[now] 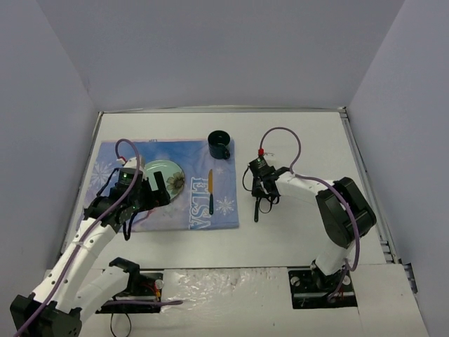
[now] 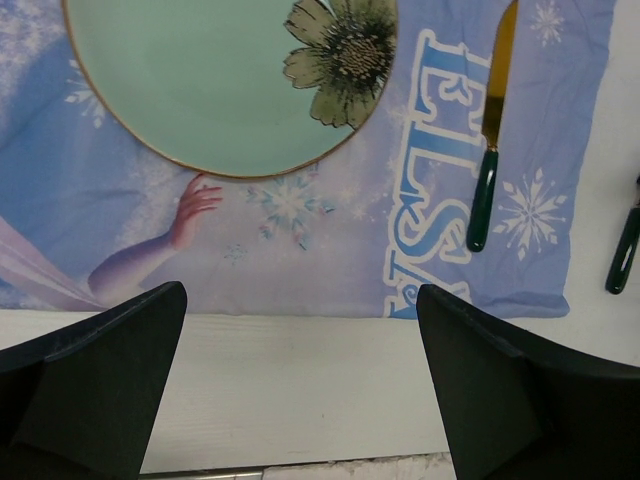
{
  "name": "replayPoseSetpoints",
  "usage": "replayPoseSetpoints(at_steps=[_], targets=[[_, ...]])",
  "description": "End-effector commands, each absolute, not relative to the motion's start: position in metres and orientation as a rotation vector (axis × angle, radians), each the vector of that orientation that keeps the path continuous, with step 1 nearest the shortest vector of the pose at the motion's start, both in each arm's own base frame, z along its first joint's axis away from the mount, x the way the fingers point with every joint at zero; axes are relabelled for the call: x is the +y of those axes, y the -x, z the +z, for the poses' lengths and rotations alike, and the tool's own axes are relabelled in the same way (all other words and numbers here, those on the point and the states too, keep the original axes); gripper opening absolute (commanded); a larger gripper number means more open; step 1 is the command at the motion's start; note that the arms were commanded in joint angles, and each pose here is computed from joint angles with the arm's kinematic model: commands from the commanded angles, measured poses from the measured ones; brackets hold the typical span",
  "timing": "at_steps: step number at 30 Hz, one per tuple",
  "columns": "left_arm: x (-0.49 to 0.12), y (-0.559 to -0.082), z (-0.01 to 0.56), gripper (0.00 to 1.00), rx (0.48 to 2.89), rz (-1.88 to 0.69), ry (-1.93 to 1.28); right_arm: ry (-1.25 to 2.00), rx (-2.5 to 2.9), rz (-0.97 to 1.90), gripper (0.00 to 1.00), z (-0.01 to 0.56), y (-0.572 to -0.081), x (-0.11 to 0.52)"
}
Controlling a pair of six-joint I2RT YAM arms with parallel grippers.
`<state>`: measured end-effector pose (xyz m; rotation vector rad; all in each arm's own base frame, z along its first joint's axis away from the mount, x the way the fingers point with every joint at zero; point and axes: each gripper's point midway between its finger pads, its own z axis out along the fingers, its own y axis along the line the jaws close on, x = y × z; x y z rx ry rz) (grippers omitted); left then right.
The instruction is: Set the dinner table for one person
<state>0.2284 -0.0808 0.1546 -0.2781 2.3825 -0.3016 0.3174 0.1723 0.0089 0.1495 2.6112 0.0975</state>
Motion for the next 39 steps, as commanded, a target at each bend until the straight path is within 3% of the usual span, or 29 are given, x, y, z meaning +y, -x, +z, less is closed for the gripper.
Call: replayPoseSetpoints(at_steps=[1,26,39], targets=[[-0.106,-0.252,0.189,0.97,2.259,-0.359,0.213,-0.415,2.503,0.124,0.0,0.029,-0.317,0.17],[-0.321,-0.256,0.206,0.92,2.097,-0.68,-0.288,-0.557,2.326,0.489,0.0,0.126,-0.32,0.213],[-0.371,-0.251,0.183,0.84,2.121,-0.698,-0.369,-0.567,2.294,0.533,0.0,0.143,-0.314,0.211]])
